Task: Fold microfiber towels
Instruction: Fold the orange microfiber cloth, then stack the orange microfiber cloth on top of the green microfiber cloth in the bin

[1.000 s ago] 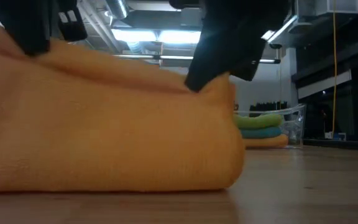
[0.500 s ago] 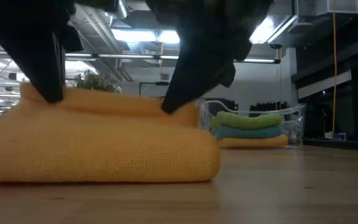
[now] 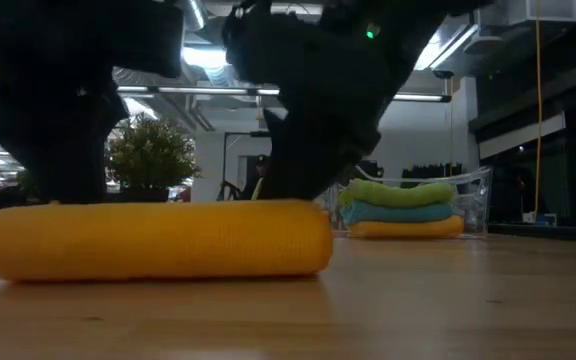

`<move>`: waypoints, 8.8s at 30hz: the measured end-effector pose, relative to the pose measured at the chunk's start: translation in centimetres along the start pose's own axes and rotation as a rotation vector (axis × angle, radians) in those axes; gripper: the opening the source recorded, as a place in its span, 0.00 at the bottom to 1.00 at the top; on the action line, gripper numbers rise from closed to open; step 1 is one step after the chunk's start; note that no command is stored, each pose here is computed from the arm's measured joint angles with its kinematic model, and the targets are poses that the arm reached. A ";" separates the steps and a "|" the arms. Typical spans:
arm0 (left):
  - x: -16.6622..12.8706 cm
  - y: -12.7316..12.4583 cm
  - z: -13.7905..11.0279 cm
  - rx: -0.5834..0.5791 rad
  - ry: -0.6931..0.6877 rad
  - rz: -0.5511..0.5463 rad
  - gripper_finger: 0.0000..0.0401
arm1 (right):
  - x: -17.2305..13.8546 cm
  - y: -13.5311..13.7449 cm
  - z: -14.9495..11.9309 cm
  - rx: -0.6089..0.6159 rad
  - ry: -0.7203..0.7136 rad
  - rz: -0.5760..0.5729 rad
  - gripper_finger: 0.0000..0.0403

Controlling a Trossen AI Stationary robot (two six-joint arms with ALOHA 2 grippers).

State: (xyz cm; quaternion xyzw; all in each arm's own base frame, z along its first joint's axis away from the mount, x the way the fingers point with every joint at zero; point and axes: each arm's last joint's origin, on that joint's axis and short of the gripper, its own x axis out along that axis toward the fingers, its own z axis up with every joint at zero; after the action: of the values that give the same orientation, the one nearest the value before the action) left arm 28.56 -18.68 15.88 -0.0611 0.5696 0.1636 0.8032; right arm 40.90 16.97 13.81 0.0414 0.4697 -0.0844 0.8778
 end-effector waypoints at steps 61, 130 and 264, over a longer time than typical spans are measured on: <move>-15.2 -5.5 -1.1 -0.139 -0.101 -0.135 0.36 | -6.5 5.5 4.7 -0.178 -0.029 0.188 0.44; -17.2 -6.1 -2.7 -0.120 -0.317 -0.094 0.36 | 6.9 1.1 3.3 -0.356 0.046 -0.024 0.22; -14.0 -2.1 4.7 -0.305 -0.306 0.032 0.36 | -13.1 -32.7 -1.5 -0.178 0.307 0.163 0.61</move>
State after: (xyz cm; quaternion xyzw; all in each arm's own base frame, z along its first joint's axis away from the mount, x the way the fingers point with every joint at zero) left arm 29.33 -22.00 30.43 -0.1475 0.4106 0.2680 0.8590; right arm 26.44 -13.47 24.12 0.0137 0.5986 0.0362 0.8001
